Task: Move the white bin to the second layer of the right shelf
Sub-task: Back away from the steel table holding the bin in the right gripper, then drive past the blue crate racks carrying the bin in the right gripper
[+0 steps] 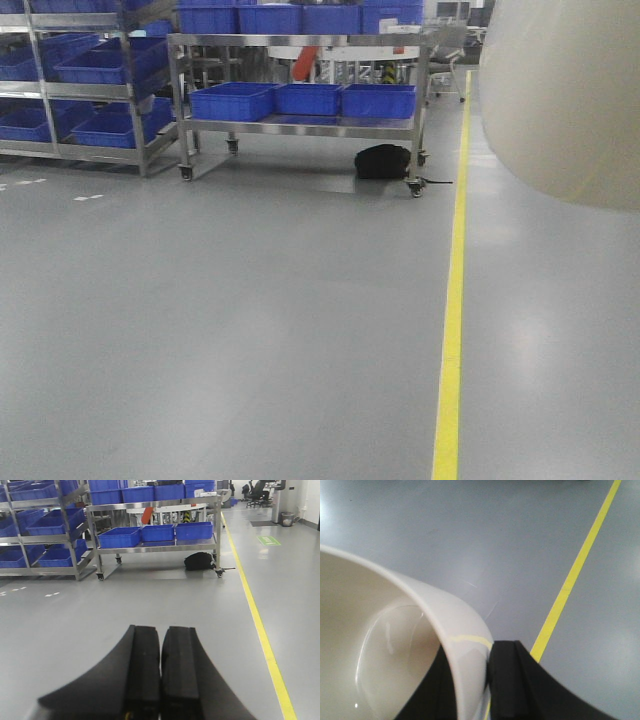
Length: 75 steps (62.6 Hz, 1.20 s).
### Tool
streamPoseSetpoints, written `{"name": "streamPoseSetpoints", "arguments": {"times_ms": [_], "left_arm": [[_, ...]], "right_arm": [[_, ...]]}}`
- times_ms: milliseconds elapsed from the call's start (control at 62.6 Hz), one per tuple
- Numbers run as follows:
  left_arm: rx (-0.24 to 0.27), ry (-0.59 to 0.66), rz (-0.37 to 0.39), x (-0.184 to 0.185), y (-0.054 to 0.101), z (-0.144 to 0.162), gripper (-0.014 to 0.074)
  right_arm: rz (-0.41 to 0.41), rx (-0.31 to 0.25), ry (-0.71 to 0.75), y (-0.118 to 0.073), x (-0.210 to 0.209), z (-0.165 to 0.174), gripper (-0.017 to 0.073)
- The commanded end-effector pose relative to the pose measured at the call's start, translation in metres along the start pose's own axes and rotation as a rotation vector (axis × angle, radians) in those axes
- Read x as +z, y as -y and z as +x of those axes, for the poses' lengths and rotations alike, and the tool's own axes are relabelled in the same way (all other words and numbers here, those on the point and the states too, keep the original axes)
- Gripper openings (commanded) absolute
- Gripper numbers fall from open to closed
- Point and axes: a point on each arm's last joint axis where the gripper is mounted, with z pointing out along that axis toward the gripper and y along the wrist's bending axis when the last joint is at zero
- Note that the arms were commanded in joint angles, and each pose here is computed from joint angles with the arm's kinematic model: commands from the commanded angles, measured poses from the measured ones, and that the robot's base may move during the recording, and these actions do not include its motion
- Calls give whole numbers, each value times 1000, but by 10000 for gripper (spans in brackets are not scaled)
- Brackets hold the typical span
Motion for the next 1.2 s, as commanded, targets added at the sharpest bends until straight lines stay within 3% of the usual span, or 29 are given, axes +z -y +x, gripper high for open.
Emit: {"name": "streamPoseSetpoints", "arguments": {"times_ms": [0, 1181], "left_arm": [[4, 62, -6, 0, 0, 4, 85], [4, 62, -6, 0, 0, 4, 85]], "right_arm": [[-32, 0, 129, -3, -7, -18, 53], [-32, 0, 131, -3, -7, -18, 53]]}}
